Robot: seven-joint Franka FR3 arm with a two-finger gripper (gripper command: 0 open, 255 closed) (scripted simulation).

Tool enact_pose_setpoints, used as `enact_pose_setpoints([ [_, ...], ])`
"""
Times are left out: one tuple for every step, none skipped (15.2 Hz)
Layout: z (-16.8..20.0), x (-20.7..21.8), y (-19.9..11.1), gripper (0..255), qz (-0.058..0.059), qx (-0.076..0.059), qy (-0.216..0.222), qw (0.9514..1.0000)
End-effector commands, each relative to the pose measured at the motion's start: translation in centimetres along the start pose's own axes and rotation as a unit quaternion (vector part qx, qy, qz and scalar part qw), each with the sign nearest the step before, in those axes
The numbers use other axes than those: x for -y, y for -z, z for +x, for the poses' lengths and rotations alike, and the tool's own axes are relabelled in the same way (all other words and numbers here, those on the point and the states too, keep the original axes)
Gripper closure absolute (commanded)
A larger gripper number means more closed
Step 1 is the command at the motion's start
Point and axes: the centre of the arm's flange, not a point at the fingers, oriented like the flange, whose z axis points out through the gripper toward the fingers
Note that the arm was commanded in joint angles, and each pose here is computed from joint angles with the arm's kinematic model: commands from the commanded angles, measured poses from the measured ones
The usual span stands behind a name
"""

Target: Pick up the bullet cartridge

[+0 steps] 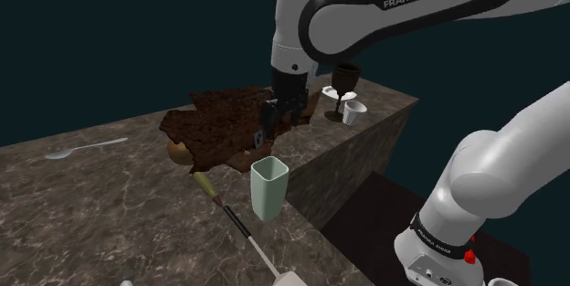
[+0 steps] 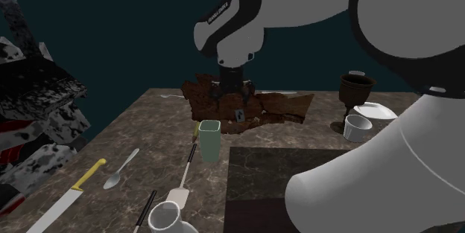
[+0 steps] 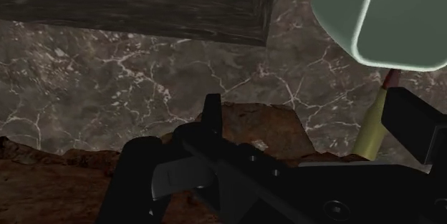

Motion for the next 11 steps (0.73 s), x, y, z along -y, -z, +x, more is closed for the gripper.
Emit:
enact_pose_setpoints([
  [1.0,1.8,-1.7,0,0.000,-0.002,-0.009,1.0000],
  [1.5,2.7,-2.5,0,-0.001,-0.003,-0.012,0.9999],
  [2.1,3.5,-3.4,0,-0.001,-0.004,-0.016,0.9999],
  [2.7,4.4,-4.2,0,-0.002,-0.005,-0.020,0.9998],
  [3.2,5.2,-5.0,0,-0.003,-0.006,-0.024,0.9997],
  [3.8,6.1,-5.8,0,-0.003,-0.006,-0.028,0.9996],
  [4.4,6.9,-6.7,0,-0.004,-0.007,-0.032,0.9995],
  [5.0,7.8,-7.5,0,-0.004,-0.008,-0.036,0.9993],
  [5.6,8.6,-8.3,0,-0.005,-0.009,-0.040,0.9992],
  [6.2,9.4,-9.1,0,-0.005,-0.010,-0.044,0.9990],
  [6.9,10.3,-10.0,0,-0.006,-0.010,-0.048,0.9988],
])
